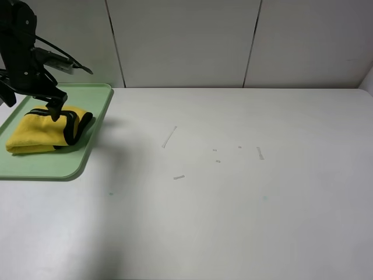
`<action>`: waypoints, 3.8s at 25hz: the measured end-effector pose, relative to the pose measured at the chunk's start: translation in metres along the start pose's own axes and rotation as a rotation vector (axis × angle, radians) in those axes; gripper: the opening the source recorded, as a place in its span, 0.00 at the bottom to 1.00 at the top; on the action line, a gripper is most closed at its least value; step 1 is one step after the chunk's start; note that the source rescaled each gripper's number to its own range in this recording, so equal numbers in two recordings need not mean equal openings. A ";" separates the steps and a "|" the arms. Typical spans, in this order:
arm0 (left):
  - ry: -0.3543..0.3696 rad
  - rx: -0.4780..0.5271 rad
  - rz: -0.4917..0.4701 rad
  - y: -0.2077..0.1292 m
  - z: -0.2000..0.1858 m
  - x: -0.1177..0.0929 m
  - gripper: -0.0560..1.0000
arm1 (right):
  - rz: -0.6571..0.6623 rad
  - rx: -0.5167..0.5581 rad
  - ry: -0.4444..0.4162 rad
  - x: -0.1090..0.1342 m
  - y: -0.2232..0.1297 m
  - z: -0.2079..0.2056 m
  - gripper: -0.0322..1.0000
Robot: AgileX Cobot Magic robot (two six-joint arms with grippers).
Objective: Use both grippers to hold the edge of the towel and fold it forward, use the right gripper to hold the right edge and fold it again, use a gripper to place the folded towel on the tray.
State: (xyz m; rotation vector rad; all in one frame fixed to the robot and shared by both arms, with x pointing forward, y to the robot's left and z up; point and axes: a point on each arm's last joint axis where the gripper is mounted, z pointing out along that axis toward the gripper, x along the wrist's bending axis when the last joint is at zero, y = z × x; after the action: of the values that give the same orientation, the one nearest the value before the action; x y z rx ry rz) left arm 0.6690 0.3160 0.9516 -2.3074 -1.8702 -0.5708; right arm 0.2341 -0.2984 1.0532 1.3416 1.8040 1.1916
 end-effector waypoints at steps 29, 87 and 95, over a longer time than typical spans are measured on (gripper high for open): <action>-0.126 -0.313 -0.006 -0.182 -0.221 -0.025 1.00 | 0.000 0.000 0.000 0.000 0.000 0.000 1.00; -0.238 -0.933 -0.162 -0.399 -0.193 -0.061 1.00 | 0.000 0.000 0.000 0.000 0.000 0.000 1.00; -0.232 -0.939 -0.142 -0.400 -0.193 -0.062 1.00 | 0.000 0.000 0.000 0.000 0.000 0.000 1.00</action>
State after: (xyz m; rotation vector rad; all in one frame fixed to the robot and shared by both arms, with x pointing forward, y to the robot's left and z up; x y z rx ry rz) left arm 0.2328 0.2895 1.0504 -2.8545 -2.1848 -1.5328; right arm 0.2341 -0.2984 1.0532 1.3416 1.8040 1.1916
